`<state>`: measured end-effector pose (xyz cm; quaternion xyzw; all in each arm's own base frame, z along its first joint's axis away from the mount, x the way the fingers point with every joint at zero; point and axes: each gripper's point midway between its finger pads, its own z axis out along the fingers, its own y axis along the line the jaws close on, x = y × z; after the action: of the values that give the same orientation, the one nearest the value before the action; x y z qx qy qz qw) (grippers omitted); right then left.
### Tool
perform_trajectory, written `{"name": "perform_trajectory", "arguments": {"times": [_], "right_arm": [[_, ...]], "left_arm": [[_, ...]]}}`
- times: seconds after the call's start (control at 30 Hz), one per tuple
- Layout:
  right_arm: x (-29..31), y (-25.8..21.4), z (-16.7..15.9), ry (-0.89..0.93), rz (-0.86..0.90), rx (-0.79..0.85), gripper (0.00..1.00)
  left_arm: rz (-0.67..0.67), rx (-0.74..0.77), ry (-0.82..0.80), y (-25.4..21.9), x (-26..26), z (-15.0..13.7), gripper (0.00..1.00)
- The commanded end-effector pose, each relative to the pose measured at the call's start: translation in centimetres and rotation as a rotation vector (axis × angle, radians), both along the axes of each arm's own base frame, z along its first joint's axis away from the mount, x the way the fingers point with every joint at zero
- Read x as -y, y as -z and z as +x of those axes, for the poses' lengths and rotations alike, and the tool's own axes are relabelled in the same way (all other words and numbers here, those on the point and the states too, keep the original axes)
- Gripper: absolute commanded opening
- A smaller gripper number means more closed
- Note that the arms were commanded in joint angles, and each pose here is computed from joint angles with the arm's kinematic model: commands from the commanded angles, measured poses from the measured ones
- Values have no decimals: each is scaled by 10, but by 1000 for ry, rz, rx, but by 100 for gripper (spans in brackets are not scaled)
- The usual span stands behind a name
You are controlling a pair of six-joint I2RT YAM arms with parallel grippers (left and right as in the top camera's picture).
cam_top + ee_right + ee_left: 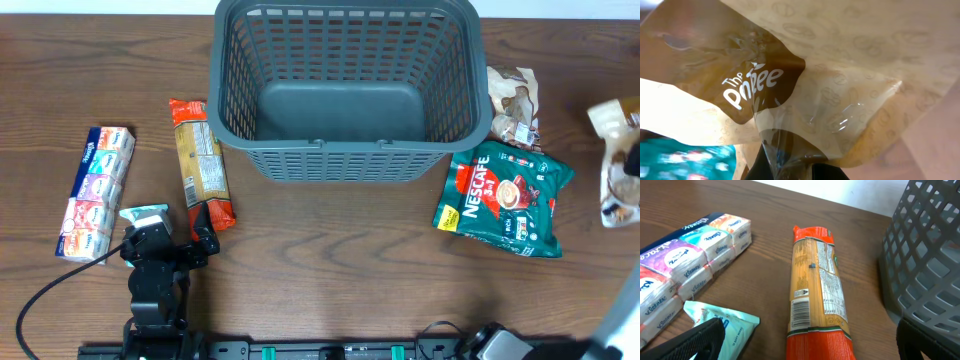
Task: Pack container
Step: 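Lift the snack bag with the right gripper and drop it into the basket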
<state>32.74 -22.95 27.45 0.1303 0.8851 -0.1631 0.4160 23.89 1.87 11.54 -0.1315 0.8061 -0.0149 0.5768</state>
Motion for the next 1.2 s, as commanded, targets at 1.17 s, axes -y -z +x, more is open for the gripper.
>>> {"name": "perform_trajectory", "arguments": {"times": [1.17], "right_arm": [[-455, 123, 123, -1417, -87, -363, 1]], "left_arm": [[-1, -21, 2, 10, 1, -1, 99]]}}
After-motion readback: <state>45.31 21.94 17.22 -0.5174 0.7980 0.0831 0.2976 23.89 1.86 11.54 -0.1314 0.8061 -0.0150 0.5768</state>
